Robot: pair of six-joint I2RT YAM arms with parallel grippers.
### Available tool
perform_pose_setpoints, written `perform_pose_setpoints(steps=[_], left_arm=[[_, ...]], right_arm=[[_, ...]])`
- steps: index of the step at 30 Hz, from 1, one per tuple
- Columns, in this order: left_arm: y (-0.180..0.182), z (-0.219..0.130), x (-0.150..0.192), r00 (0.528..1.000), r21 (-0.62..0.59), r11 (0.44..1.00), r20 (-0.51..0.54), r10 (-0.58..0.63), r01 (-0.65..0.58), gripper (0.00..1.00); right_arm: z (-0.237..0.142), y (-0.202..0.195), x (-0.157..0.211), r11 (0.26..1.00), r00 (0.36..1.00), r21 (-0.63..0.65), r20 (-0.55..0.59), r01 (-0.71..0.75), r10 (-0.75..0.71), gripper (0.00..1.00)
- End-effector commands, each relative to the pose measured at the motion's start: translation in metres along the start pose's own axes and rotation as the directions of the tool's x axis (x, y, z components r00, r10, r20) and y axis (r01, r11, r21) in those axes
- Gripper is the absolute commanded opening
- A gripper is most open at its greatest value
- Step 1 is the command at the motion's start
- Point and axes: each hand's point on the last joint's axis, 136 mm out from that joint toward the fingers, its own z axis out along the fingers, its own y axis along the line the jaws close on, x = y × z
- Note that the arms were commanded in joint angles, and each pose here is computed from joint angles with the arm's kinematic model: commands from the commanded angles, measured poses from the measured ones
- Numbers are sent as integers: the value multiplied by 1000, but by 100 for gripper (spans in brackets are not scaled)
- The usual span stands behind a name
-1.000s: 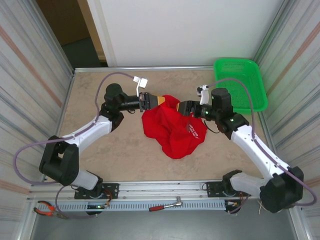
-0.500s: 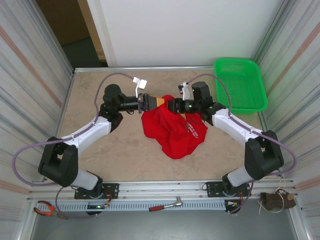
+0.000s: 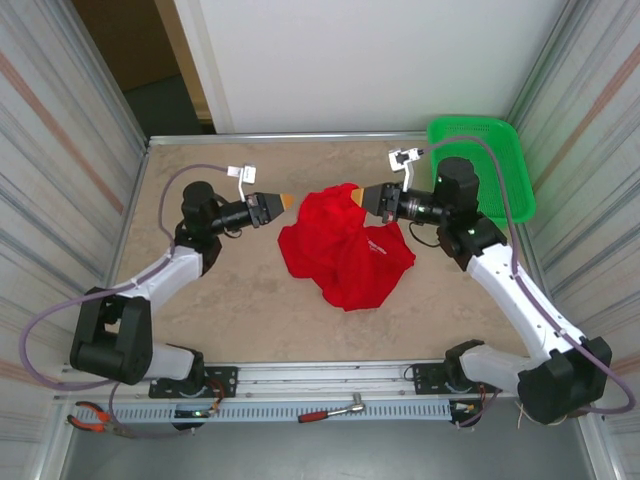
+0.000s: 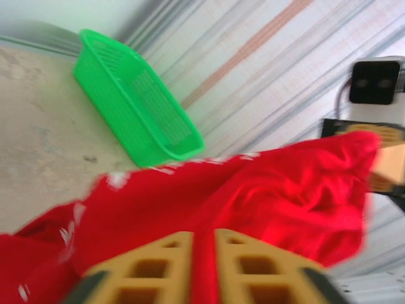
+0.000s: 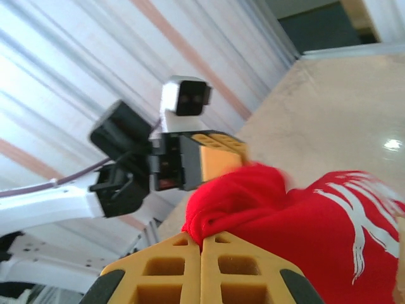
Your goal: Fold the inside-out t-shirt
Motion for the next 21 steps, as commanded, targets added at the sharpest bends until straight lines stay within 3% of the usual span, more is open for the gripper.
perform_pose_setpoints(steps=[1, 4, 7, 10, 15, 21], left_arm=[[10, -8, -18, 997, -124, 991, 52, 64, -58, 40], [-5, -19, -23, 986, -191, 971, 66, 156, -141, 54], [-38, -18, -13, 952, -251, 921, -6, 307, -298, 60], [-69, -6, -2, 905, -230, 876, -79, 418, -425, 62], [-84, 15, 4, 843, -225, 812, -145, 519, -538, 62], [-93, 42, 7, 808, -148, 797, -189, 558, -586, 62]], right_arm=[[-4, 25, -10, 994, 1000, -112, 20, 10, -8, 0], [0, 18, -8, 995, 1000, -101, 12, -6, 7, 0], [4, 12, -6, 995, 1000, -98, 0, -22, 22, 0], [7, 7, -4, 996, 999, -88, -6, -34, 34, 0], [11, 2, 2, 996, 999, -72, -22, -51, 50, 0], [14, 0, 11, 997, 998, -58, -39, -59, 57, 0]])
